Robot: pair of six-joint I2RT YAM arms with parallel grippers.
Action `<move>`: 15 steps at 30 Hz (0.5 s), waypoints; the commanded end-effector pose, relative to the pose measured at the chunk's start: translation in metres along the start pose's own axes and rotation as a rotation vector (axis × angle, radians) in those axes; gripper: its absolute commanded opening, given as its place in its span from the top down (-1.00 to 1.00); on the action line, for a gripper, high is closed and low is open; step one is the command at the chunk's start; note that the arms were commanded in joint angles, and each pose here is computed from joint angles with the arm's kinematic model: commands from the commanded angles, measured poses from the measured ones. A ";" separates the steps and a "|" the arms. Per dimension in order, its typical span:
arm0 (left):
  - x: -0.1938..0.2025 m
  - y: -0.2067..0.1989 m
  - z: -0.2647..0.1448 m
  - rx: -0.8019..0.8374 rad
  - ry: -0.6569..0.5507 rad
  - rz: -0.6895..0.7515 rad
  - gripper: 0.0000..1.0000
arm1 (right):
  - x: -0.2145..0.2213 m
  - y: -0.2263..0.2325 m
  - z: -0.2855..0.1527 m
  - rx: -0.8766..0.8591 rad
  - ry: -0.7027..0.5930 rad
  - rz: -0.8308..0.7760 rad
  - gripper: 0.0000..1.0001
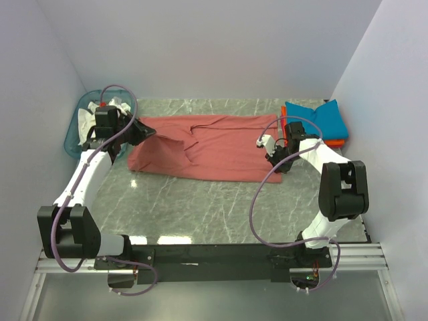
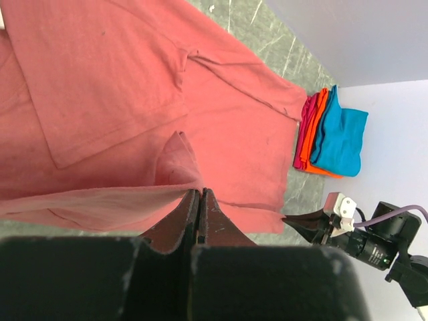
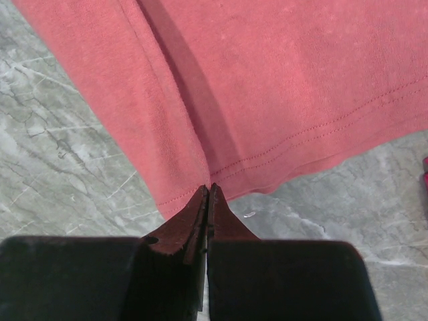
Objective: Fold and stack the t-shirts
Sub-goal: Fold the tshirt
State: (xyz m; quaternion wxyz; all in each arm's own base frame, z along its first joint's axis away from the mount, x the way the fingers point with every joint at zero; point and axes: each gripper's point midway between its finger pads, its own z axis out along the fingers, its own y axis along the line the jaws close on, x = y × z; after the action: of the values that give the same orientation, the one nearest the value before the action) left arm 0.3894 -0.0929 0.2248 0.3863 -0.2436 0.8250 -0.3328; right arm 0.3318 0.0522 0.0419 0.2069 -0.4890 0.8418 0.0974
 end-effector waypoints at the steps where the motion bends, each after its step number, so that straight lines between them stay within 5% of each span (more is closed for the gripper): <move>1: -0.023 -0.025 -0.005 0.069 -0.056 0.070 0.99 | -0.009 -0.019 -0.008 0.055 -0.018 0.010 1.00; 15: -0.040 -0.021 0.005 0.054 -0.071 0.075 0.99 | -0.021 -0.036 -0.012 0.079 -0.020 0.040 1.00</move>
State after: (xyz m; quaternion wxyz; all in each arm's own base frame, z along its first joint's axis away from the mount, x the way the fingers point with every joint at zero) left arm 0.4055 -0.0889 0.2248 0.3908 -0.2352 0.8282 -0.3255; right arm 0.3531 0.0505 0.0525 0.2192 -0.4746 0.8484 0.0829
